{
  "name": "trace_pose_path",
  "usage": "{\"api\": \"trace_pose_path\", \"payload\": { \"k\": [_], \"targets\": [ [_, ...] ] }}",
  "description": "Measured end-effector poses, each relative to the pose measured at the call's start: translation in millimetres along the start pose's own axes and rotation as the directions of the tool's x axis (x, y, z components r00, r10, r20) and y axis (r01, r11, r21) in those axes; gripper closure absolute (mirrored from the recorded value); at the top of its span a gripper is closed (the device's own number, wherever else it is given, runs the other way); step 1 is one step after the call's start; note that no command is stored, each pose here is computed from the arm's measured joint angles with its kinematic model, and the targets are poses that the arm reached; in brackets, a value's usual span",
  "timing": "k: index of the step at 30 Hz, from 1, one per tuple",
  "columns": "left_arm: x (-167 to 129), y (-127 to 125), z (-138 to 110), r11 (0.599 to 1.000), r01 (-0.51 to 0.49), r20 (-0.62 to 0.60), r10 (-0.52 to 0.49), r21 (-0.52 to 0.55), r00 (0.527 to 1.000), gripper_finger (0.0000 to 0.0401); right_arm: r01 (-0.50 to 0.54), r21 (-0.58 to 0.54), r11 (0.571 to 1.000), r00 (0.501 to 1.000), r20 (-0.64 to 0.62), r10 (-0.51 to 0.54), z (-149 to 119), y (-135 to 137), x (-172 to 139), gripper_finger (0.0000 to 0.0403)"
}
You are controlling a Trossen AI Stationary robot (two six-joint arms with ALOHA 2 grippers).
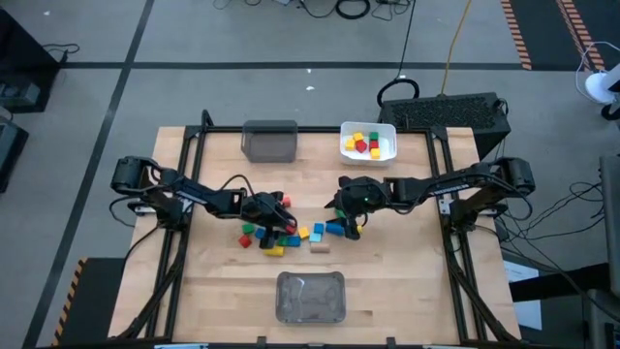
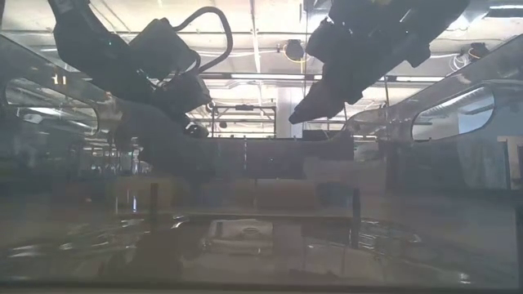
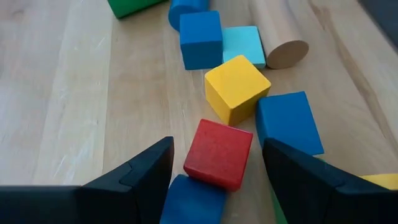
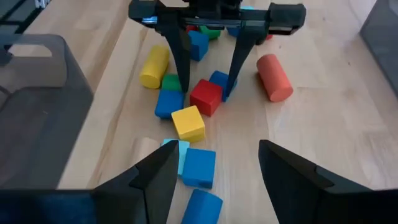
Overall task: Sort blocks by size
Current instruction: Put the red square block into the white bin
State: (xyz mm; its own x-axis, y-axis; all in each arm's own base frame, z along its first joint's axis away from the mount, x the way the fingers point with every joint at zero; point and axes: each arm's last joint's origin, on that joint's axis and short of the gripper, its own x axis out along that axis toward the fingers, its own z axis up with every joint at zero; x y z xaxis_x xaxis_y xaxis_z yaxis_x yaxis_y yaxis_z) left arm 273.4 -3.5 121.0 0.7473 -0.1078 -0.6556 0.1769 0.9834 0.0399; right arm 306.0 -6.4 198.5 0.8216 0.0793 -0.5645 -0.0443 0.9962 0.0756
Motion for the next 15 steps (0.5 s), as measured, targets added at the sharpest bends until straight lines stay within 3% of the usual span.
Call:
{"api": "trace_pose_path", "payload": {
  "k": [5,15],
  "targets": [
    [0.0,0.2,0.0,1.0,-0.006,-0.001,0.006,0.007,1.0,0.0154,0.0,0.039,0.999,1.0,-0.001,0.0,-0.1,0.1,0.0,0.0196],
    [-0.1,1.0,-0.1,1.0,-0.012,-0.001,0.012,0.015,1.0,0.0155,0.001,0.008,1.0,1.0,0.011,-0.001,1.0,0.1,0.0,0.0196]
  ]
}}
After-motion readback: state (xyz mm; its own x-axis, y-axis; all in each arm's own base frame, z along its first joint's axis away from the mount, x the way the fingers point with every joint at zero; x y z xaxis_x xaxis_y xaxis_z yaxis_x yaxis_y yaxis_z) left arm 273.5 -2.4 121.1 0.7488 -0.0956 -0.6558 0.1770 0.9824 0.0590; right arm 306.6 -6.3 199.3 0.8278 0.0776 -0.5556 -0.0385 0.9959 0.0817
